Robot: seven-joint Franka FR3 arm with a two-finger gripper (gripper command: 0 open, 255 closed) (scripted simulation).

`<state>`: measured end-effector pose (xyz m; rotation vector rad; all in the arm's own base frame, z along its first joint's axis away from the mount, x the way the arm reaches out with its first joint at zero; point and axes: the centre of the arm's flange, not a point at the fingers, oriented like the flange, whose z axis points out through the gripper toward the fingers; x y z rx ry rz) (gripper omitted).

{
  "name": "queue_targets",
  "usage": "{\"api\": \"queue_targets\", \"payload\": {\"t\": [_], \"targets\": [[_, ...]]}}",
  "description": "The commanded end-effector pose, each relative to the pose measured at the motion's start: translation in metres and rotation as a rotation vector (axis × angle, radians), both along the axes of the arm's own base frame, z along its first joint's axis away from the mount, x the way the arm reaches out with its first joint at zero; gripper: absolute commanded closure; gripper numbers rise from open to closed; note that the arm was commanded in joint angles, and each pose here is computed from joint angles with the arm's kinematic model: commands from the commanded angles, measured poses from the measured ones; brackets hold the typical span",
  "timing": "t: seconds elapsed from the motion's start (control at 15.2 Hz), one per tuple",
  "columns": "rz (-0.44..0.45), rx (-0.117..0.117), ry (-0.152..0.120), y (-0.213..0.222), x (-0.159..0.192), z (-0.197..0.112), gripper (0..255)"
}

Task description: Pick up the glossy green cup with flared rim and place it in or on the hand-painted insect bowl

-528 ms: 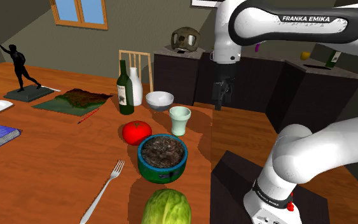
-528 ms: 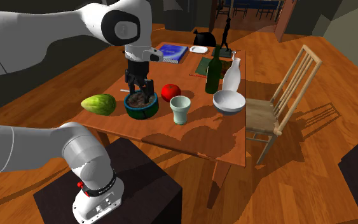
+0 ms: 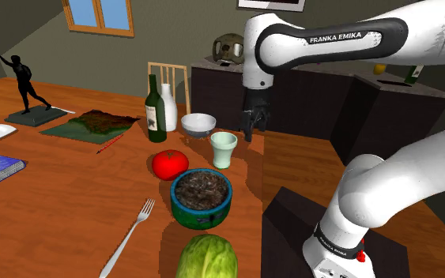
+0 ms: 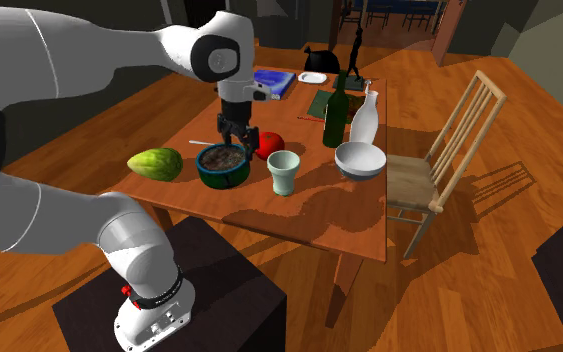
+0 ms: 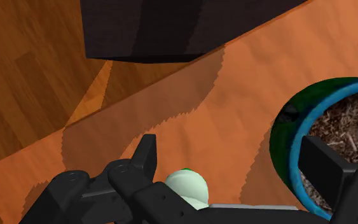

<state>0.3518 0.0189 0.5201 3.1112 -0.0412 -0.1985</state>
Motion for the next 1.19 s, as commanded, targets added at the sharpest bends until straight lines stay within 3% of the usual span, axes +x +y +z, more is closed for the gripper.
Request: {"api": "queue_targets", "payload": {"t": [0.0,0.66,1.12], "targets": [[-0.003,-0.013,-0.015,0.005,0.023,-0.012,0],[-0.018,-0.078,-0.082,0.022,0.132,-0.069,0],[-0.019,-0.080,-0.084,0.019,0.135,-0.102,0]]}}
